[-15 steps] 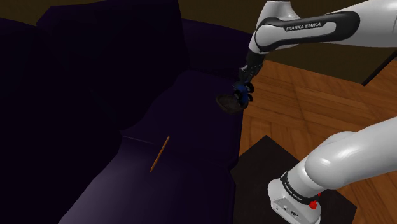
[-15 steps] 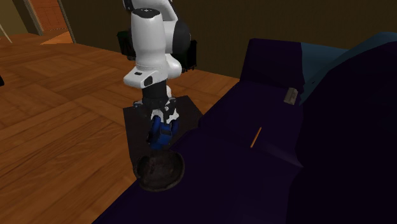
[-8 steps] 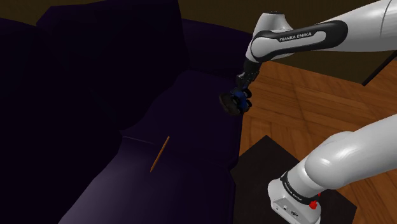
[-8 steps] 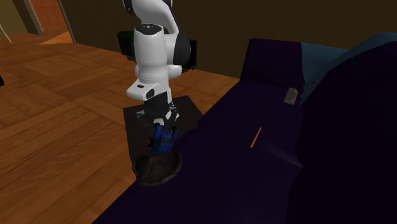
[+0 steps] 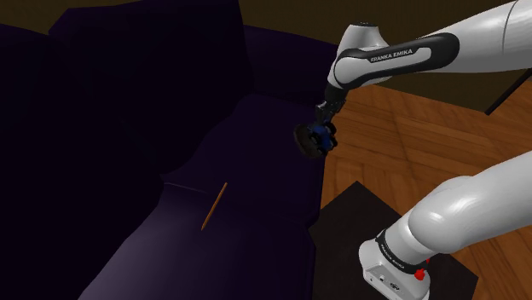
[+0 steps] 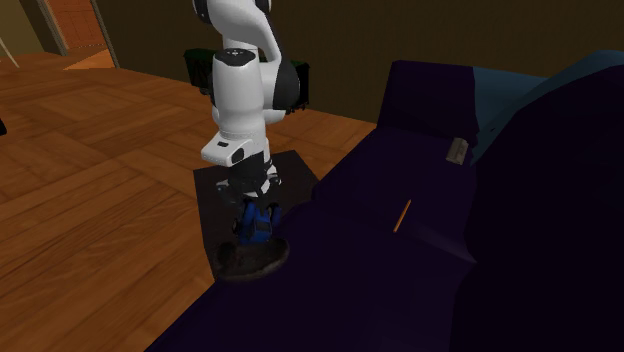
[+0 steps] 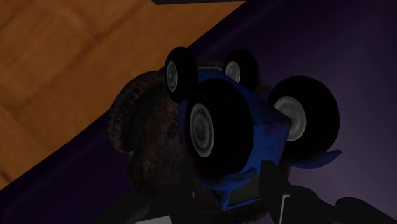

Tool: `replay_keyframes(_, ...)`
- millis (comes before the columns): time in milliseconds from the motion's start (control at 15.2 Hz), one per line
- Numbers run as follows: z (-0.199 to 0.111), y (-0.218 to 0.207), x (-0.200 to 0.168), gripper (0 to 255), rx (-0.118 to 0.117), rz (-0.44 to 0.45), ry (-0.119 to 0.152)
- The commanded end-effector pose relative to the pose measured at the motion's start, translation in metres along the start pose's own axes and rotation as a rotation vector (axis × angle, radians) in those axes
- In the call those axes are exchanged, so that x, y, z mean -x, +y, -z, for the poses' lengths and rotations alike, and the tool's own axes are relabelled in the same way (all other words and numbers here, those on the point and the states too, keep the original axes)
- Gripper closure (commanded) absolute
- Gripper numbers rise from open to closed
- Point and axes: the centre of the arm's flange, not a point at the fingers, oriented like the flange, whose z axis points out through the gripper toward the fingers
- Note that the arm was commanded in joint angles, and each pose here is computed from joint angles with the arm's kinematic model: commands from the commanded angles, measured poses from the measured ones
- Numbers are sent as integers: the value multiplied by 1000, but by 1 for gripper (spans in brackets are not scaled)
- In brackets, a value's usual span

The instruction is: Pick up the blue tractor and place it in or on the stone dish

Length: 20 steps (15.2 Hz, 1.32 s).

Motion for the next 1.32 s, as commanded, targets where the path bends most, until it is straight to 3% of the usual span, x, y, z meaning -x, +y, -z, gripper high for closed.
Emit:
replay_keyframes(0, 0, 0, 0, 255, 0, 0, 1)
replay_keyframes(66, 0, 0, 0, 255, 0, 0, 1)
replay_keyframes(132, 0, 0, 0, 0, 0, 0, 1)
replay_keyframes(462, 0, 0, 0, 0, 0, 0, 1)
replay_keyframes(726, 50, 0, 0, 0, 0, 0, 1)
replay_keyframes(1254, 50, 0, 0, 0, 0, 0, 1)
